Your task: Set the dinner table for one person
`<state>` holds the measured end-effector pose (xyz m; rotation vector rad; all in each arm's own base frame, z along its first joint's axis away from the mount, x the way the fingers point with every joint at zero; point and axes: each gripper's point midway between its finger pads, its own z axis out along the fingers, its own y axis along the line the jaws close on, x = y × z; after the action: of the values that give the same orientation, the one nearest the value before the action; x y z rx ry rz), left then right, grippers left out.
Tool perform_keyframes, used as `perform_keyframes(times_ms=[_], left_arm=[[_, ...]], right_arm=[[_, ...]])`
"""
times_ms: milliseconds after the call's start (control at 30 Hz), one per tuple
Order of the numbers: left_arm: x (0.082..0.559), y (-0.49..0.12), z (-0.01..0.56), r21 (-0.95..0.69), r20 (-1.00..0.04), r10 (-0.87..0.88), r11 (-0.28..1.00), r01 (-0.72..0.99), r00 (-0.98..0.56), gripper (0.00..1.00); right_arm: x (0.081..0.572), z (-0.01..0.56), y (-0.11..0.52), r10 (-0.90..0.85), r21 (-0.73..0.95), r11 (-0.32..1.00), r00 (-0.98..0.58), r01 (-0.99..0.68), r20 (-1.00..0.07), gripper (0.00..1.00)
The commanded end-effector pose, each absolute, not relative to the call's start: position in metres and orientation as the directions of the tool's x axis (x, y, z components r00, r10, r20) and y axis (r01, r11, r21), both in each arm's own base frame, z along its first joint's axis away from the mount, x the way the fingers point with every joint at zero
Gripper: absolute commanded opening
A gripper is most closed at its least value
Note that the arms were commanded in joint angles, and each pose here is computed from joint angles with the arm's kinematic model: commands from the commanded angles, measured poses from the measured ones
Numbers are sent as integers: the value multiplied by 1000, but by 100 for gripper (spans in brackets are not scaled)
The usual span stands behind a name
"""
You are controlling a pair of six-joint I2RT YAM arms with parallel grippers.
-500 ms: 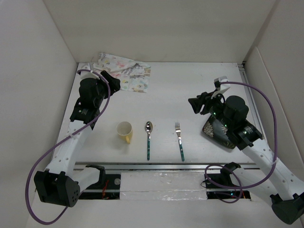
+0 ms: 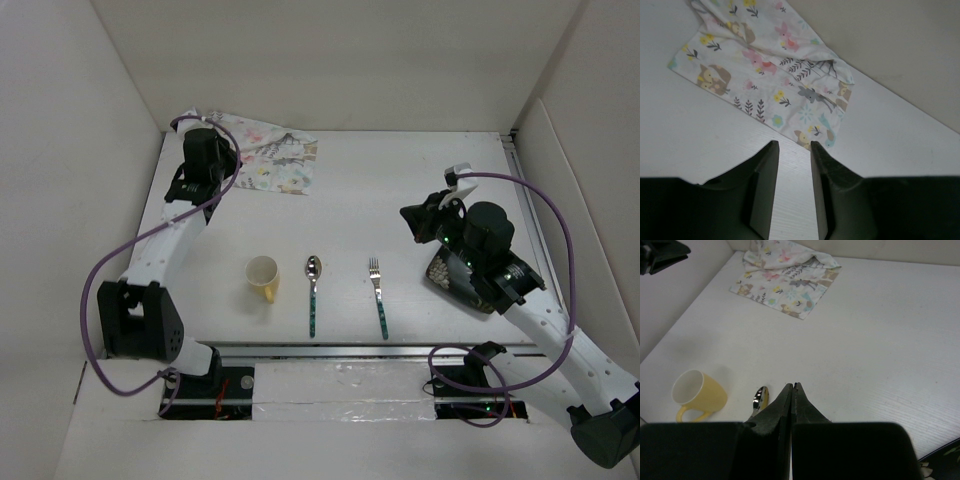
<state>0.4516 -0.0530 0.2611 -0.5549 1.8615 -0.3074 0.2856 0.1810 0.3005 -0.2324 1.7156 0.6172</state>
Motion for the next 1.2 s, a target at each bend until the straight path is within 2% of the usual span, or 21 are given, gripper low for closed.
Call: perform_keyframes(times_ms=[0, 33, 67, 133, 167, 233, 267, 300, 367, 433, 500, 600, 800, 1100, 1167], left_arm=[[480, -32, 242, -401, -820, -495, 855, -329, -288, 31], [491, -32, 248, -414, -816, -504, 851, -323, -284, 37], [508, -30, 217, -408, -785, -516, 847, -341, -343, 44], [518, -30, 217, -416, -780, -521, 846, -334, -347, 45], [528, -25, 189, -387, -761, -519, 845, -370, -390, 45], [537, -17, 181, -327, -767, -490, 854, -405, -414, 43], [540, -14, 155, -287, -749, -479, 857, -429, -457, 42], [543, -5, 155, -254, -762, -472, 848, -465, -444, 42], [548, 24, 130, -205, -752, -474, 828, -522, -457, 42], [550, 32, 128, -210, -744, -487, 820, -532, -457, 42], [549, 57, 102, -183, -710, -514, 794, -579, -480, 42], [552, 86, 83, -114, -710, -509, 764, -635, -486, 42], [568, 102, 63, -11, -725, -449, 766, -643, -522, 44], [599, 108, 43, 37, -724, -405, 786, -617, -559, 45], [600, 107, 35, 51, -715, -390, 799, -600, -580, 42]], right_arm=[[284, 310, 187, 208, 287, 815, -209, -503, -956, 0], [284, 307, 188, 208, 290, 815, -214, -501, -954, 0], [285, 299, 188, 192, 288, 820, -237, -494, -952, 0], [285, 297, 187, 185, 285, 824, -242, -490, -952, 2], [286, 297, 187, 185, 285, 825, -243, -489, -952, 5], [285, 291, 191, 188, 292, 820, -251, -492, -950, 13], [286, 289, 191, 184, 289, 823, -251, -490, -950, 18], [288, 285, 192, 178, 290, 825, -264, -486, -948, 26], [291, 275, 193, 161, 286, 830, -284, -479, -945, 36], [291, 272, 198, 163, 293, 823, -292, -486, -942, 40], [292, 269, 201, 157, 295, 818, -302, -494, -940, 46], [291, 262, 206, 149, 299, 812, -316, -502, -937, 48], [293, 250, 216, 143, 305, 803, -332, -511, -932, 49], [290, 233, 242, 113, 316, 787, -381, -529, -918, 49], [291, 230, 247, 112, 320, 783, -385, -533, -916, 49]])
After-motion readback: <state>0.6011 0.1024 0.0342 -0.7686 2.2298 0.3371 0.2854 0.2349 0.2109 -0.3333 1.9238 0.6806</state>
